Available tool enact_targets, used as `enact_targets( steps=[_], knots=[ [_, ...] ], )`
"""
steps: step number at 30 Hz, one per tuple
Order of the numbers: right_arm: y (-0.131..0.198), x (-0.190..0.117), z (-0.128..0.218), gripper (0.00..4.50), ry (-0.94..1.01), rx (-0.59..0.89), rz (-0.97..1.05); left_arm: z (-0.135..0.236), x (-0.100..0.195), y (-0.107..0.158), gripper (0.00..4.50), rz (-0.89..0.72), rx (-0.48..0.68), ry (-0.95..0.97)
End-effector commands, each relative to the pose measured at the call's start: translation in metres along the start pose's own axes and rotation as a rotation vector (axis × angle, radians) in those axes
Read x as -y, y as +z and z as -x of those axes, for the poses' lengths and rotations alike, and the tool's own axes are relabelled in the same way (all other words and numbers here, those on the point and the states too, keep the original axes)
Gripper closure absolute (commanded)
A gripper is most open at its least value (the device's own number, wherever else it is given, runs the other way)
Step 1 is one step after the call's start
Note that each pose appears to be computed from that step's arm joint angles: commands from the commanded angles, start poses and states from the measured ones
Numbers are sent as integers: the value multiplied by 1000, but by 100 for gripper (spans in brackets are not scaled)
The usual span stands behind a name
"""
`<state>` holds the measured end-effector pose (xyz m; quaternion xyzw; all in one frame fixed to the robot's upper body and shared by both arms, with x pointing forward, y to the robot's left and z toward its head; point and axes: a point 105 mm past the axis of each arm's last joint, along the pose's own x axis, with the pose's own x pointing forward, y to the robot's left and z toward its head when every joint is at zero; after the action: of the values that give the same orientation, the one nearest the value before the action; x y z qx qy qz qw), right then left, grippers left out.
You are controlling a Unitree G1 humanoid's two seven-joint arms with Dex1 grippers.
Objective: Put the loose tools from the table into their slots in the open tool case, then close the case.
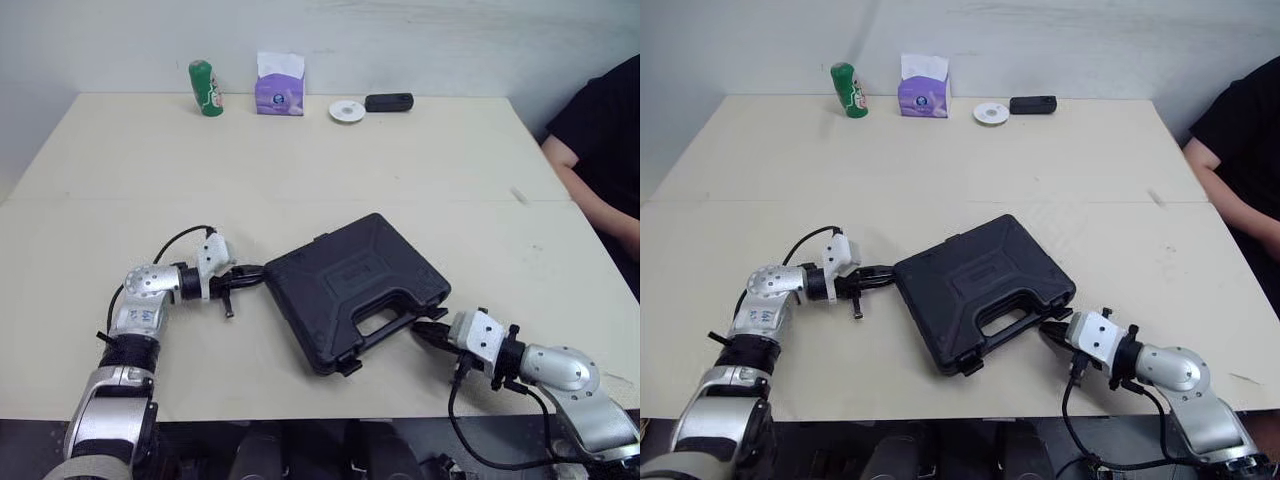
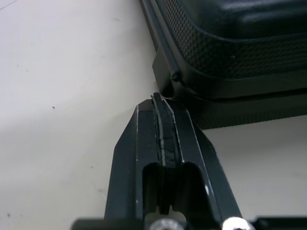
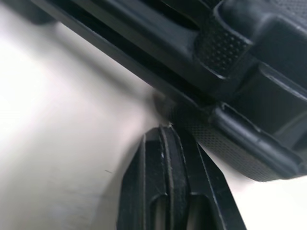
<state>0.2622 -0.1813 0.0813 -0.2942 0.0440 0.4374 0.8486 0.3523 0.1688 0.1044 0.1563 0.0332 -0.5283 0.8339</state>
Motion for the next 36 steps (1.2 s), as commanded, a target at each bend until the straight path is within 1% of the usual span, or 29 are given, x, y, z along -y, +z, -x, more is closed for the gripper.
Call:
enact_targets(
  steps=[1,6,10,13,14,16,17,19,22,24,26,28,30,33,34,36],
  knots=[
    [-8,13,-1,444,-87,-34,0,-2,1,17,450,-38,72,49],
    [-11,17,1,444,-141,-48,3,8,5,16,450,-11,76,85],
    [-20,19,14,444,-221,-90,-22,19,13,27,450,-3,92,64],
    [-18,15,23,444,-258,-88,-58,25,4,45,450,-7,139,104],
    [-16,12,26,444,-259,-78,-75,26,0,55,450,-5,169,112],
    [-11,8,31,444,-289,-57,-103,24,-10,79,450,-78,220,135],
    [-9,8,33,444,-313,-49,-123,20,-10,90,450,-91,244,117],
    [-7,8,37,444,-355,-35,-154,6,-4,109,450,-111,274,50],
    [-3,8,44,444,-430,-19,-214,-31,24,135,450,-135,305,-133],
    [0,8,47,444,-477,-11,-245,-50,42,146,450,-141,313,-234],
    [5,7,48,444,-522,6,-287,-67,52,152,450,-160,305,-284],
    [9,5,45,444,-537,16,-307,-90,54,163,450,-162,311,-272],
    [11,6,44,444,-560,23,-319,-110,55,167,450,-162,299,-267],
    [13,9,44,444,-582,30,-320,-141,64,162,450,-218,237,-292],
    [14,9,43,444,-583,31,-321,-152,66,161,450,-187,216,-293],
    [15,8,41,444,-580,35,-323,-165,76,163,450,-106,214,-333]
  ],
)
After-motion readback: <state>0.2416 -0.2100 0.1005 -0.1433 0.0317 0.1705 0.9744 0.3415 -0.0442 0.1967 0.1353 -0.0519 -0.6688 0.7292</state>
